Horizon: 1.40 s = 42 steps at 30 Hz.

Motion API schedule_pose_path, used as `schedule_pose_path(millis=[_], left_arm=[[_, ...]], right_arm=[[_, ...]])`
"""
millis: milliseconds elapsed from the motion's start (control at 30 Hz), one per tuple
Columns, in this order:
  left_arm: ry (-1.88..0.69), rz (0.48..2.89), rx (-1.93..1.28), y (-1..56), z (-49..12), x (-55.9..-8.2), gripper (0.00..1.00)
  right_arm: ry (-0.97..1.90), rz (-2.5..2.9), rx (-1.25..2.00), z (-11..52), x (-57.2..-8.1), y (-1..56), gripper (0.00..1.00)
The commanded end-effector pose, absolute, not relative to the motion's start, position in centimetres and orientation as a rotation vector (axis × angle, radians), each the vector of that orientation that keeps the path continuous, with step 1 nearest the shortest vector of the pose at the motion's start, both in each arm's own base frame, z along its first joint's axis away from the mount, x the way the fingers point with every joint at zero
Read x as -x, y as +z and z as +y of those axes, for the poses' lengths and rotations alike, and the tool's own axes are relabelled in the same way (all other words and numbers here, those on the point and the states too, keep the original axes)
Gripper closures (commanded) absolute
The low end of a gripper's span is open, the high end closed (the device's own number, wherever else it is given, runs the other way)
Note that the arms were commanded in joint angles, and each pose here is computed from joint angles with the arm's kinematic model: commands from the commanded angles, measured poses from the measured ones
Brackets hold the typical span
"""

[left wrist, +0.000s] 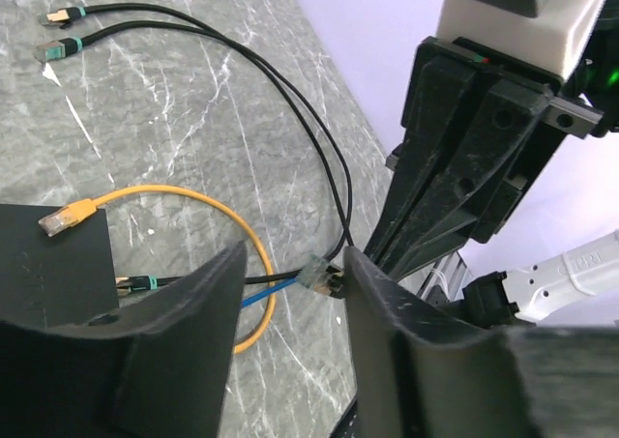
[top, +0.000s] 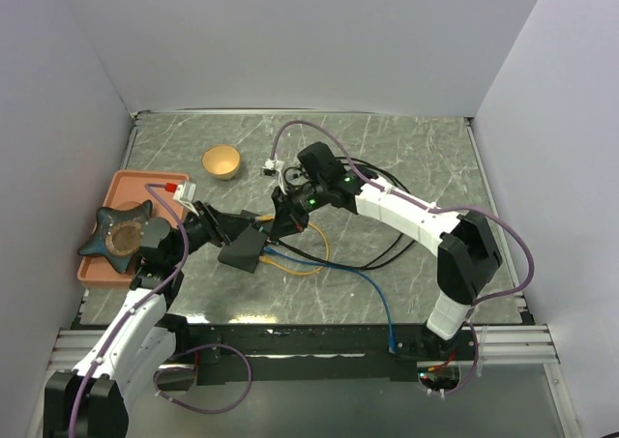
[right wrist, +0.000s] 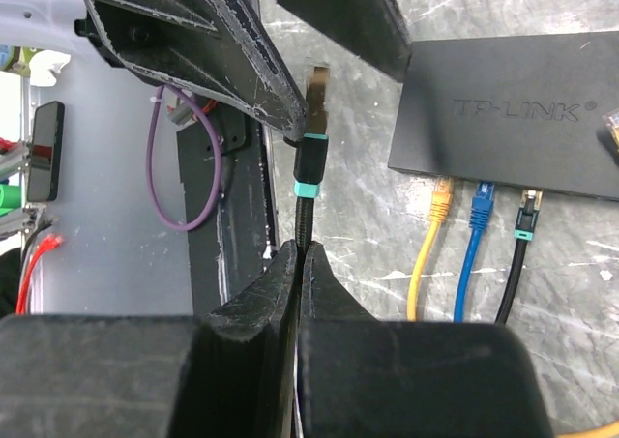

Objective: Insert the plug into the switch port

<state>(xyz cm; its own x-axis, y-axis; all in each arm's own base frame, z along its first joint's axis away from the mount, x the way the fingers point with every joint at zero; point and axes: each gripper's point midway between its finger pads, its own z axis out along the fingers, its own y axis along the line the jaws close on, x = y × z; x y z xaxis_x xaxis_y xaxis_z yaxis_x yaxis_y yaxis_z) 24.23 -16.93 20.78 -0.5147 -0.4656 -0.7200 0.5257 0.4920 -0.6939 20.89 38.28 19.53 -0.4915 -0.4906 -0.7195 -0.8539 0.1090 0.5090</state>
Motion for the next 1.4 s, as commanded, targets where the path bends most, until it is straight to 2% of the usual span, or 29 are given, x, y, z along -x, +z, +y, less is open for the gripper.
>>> schedule_pose_path(millis=[0, 67, 167, 200, 267, 367, 400, 467, 500, 600, 733, 967, 1033, 1167, 1367], left_arm=[[-1.242, 1.660, -0.107, 22.2, -17.2, -23.7, 0.57], [-1.252, 1.660, -0.115, 22.2, -17.3, -23.6, 0.63], [-1.255, 1.660, -0.117, 22.3, -17.4, -23.6, 0.88], [-1.256, 1.663, -0.117, 22.4, -17.5, -23.6, 0.99], [-1.259, 1.667, -0.113, 22.4, -17.5, -23.6, 0.99], [-1.251, 1.686, -0.085, 22.6, -17.4, -23.7, 0.99], [-1.234, 1.679, -0.065, 23.2, -17.2, -24.0, 0.99], [-1.221, 1.720, -0.014, 22.9, -16.9, -24.2, 0.99], [-1.203, 1.711, 0.012, 23.6, -16.6, -24.6, 0.99], [-1.191, 1.747, 0.087, 24.0, -16.2, -24.9, 0.99], [-1.160, 1.788, 0.232, 24.1, -15.3, -25.7, 0.99], [-1.151, 1.847, 0.428, 23.7, -14.5, -26.2, 0.99], [-1.160, 1.851, 0.438, 23.7, -14.6, -26.2, 0.99], [-1.177, 1.850, 0.451, 23.7, -14.7, -26.2, 0.99], [-1.182, 1.855, 0.463, 23.6, -14.7, -26.3, 0.99]], right_arm=[[1.382, 1.950, 1.345, 39.6, -20.6, 21.1, 1.00], [1.379, 1.962, 1.348, 39.7, -20.5, 20.8, 1.00], [1.347, 1.985, 1.338, 39.9, -20.8, 20.3, 0.95], [1.345, 1.982, 1.337, 40.0, -20.9, 20.5, 0.94], [1.299, 1.995, 1.316, 40.0, -21.4, 20.5, 0.88], [1.214, 2.005, 1.271, 39.7, -22.3, 21.0, 0.65], [1.140, 2.020, 1.235, 39.6, -23.1, 20.8, 0.49], [1.053, 2.012, 1.191, 39.2, -23.9, 21.4, 0.32], [0.968, 2.022, 1.153, 38.9, -24.7, 21.4, 0.19], [0.857, 1.994, 1.120, 38.6, -25.1, 22.2, 0.03], [0.656, 1.965, 1.042, 38.1, -26.4, 23.0, 0.01], [0.566, 1.923, 1.022, 39.2, -26.8, 23.6, 0.01], [0.562, 1.928, 1.013, 39.6, -27.1, 23.7, 0.03], [0.567, 1.906, 1.040, 41.2, -26.4, 24.2, 0.14], [0.541, 1.894, 1.068, 42.8, -25.8, 24.1, 0.19]])
